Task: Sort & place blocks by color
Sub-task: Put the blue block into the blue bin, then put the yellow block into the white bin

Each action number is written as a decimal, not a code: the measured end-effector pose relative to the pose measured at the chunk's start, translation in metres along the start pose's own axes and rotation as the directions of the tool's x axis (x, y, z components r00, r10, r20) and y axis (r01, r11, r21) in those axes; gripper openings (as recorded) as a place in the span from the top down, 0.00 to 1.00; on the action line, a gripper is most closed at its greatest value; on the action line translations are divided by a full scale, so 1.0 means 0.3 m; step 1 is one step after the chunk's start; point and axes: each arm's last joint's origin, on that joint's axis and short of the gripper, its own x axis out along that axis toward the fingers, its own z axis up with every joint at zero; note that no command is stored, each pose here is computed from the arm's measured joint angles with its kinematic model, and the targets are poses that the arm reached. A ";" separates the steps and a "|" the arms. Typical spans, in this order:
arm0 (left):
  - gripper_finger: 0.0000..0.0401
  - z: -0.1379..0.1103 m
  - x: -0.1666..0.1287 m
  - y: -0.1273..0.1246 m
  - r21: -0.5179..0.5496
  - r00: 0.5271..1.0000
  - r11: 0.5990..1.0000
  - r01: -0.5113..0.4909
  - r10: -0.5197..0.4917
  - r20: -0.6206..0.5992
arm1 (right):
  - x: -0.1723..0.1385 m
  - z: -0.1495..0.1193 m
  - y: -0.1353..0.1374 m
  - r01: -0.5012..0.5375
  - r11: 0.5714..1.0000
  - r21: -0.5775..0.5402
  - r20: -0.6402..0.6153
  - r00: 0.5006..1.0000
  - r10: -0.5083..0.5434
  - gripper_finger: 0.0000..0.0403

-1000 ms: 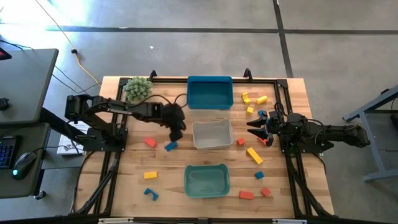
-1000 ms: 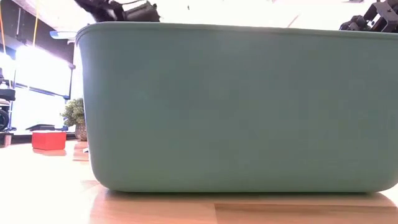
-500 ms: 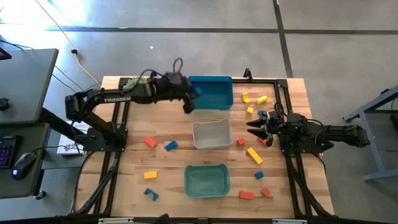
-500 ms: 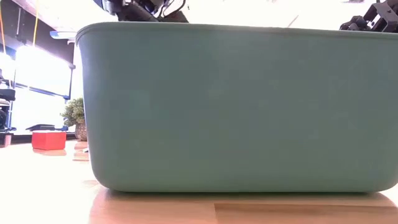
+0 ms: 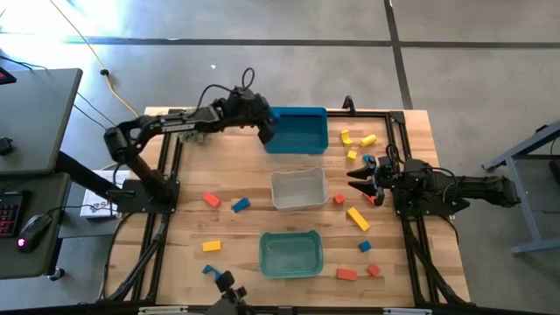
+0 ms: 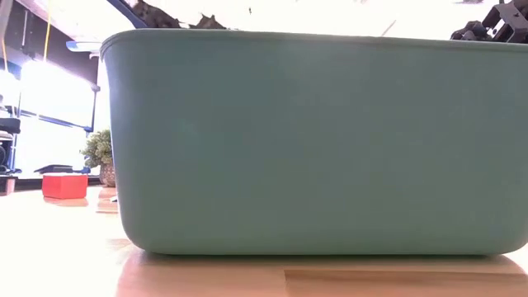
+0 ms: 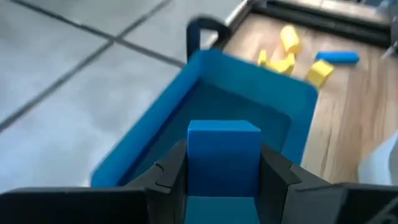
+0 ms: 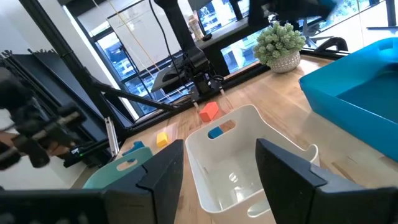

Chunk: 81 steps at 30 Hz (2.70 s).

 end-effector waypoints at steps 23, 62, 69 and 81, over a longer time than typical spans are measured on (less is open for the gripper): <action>0.65 -0.144 0.183 0.018 -0.047 0.990 0.999 0.017 -0.023 -0.139 | 0.000 -0.002 -0.001 0.002 1.000 0.000 -0.005 1.000 -0.002 0.53; 0.51 0.134 -0.150 -0.116 -0.253 0.976 0.958 0.137 -0.087 0.198 | 0.000 -0.001 0.000 0.002 1.000 0.000 -0.004 1.000 -0.002 0.53; 0.51 0.188 -0.306 -0.171 -0.279 0.952 0.945 0.169 -0.083 0.295 | 0.000 -0.001 0.000 0.001 1.000 0.000 -0.005 1.000 -0.001 0.53; 0.51 0.128 -0.420 -0.259 -0.308 0.993 0.950 0.049 -0.012 0.120 | 0.000 -0.001 0.000 0.002 1.000 0.001 -0.004 1.000 -0.002 0.53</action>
